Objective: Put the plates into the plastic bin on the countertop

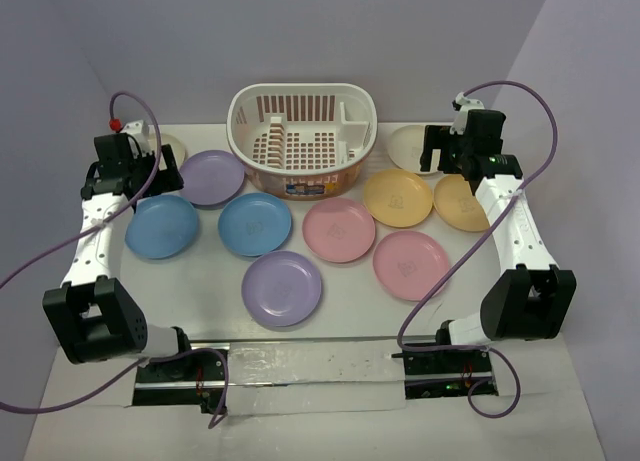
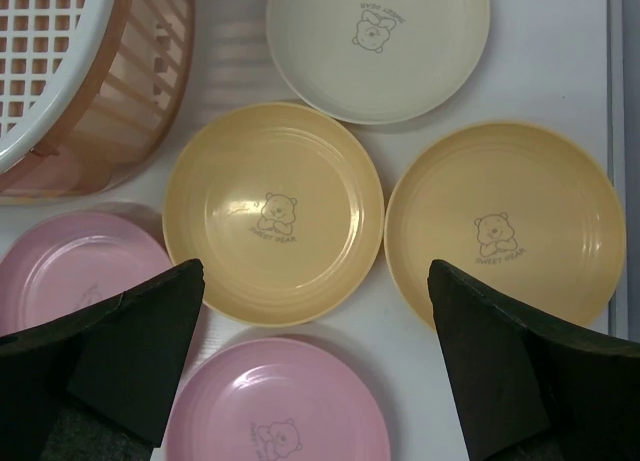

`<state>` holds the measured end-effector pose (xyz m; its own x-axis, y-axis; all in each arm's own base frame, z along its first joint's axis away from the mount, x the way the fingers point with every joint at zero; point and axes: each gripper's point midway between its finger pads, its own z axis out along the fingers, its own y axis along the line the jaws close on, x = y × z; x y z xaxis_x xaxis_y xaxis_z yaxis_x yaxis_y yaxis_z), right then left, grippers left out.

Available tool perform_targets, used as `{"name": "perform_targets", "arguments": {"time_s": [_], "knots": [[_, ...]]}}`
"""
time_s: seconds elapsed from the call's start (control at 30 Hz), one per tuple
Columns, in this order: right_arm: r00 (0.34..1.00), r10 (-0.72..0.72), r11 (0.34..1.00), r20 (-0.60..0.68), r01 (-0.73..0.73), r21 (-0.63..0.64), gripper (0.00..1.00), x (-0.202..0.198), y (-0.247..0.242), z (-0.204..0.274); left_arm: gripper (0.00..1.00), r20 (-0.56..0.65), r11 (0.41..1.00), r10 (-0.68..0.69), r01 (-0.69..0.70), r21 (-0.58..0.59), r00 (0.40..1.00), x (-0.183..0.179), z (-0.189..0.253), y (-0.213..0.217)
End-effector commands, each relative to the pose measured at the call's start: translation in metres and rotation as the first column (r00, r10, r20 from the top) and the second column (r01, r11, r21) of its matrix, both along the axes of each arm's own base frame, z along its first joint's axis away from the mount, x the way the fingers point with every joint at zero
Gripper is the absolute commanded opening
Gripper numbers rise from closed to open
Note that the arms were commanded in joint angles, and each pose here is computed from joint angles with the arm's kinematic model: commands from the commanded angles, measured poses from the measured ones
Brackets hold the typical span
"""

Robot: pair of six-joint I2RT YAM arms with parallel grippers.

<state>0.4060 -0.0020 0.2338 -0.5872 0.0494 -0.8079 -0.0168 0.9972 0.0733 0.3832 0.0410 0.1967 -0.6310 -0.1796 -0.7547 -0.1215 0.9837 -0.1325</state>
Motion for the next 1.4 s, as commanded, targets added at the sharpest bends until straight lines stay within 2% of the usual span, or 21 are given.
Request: {"name": "perform_targets", "arguments": {"time_s": [0.0, 0.13, 0.23, 0.4, 0.43, 0.53, 0.6, 0.97, 1.2, 1.37], "knots": [[1.0, -0.006, 1.0, 0.028, 0.006, 0.015, 1.0, 0.006, -0.001, 0.014, 0.97, 0.034, 0.979, 0.203, -0.203, -0.004, 0.979, 0.025, 0.023, 0.042], [1.0, -0.01, 1.0, 0.026, 0.01, 0.012, 1.0, 0.006, -0.001, 0.015, 0.96, -0.02, 0.932, 0.363, -0.363, -0.007, 0.932, 0.043, 0.015, 0.084], [1.0, -0.015, 1.0, 0.024, 0.015, 0.009, 1.0, 0.007, -0.003, 0.015, 0.98, -0.098, 0.896, 0.442, -0.444, 0.003, 0.892, 0.061, -0.012, 0.109], [0.998, -0.05, 0.998, 0.025, 0.049, 0.028, 1.0, 0.009, -0.005, 0.015, 0.99, -0.135, 0.85, 0.521, -0.527, -0.014, 0.843, 0.092, -0.031, 0.142], [0.998, -0.053, 0.998, 0.023, 0.053, 0.028, 1.0, 0.01, -0.005, 0.014, 0.99, -0.187, 0.834, 0.54, -0.552, -0.016, 0.821, 0.093, -0.052, 0.149], [0.998, -0.064, 0.998, 0.002, 0.064, 0.029, 1.0, 0.012, -0.007, 0.009, 0.96, -0.214, 0.798, 0.579, -0.601, -0.048, 0.787, 0.113, -0.071, 0.172], [0.998, -0.059, 0.998, -0.004, 0.059, 0.029, 1.0, 0.014, -0.006, 0.007, 0.95, -0.245, 0.789, 0.582, -0.611, -0.057, 0.775, 0.118, -0.091, 0.178], [0.997, -0.057, 0.998, -0.046, 0.058, 0.011, 1.0, 0.02, -0.009, -0.009, 0.86, -0.254, 0.767, 0.595, -0.633, -0.105, 0.763, 0.15, -0.135, 0.187], [0.996, -0.06, 0.998, -0.062, 0.06, 0.007, 1.0, 0.023, -0.01, -0.014, 0.73, -0.286, 0.763, 0.589, -0.637, -0.109, 0.755, 0.155, -0.162, 0.187], [0.996, -0.06, 0.998, -0.072, 0.06, 0.008, 1.0, 0.026, -0.01, -0.017, 0.55, -0.301, 0.769, 0.578, -0.63, -0.111, 0.759, 0.154, -0.175, 0.184]]}}
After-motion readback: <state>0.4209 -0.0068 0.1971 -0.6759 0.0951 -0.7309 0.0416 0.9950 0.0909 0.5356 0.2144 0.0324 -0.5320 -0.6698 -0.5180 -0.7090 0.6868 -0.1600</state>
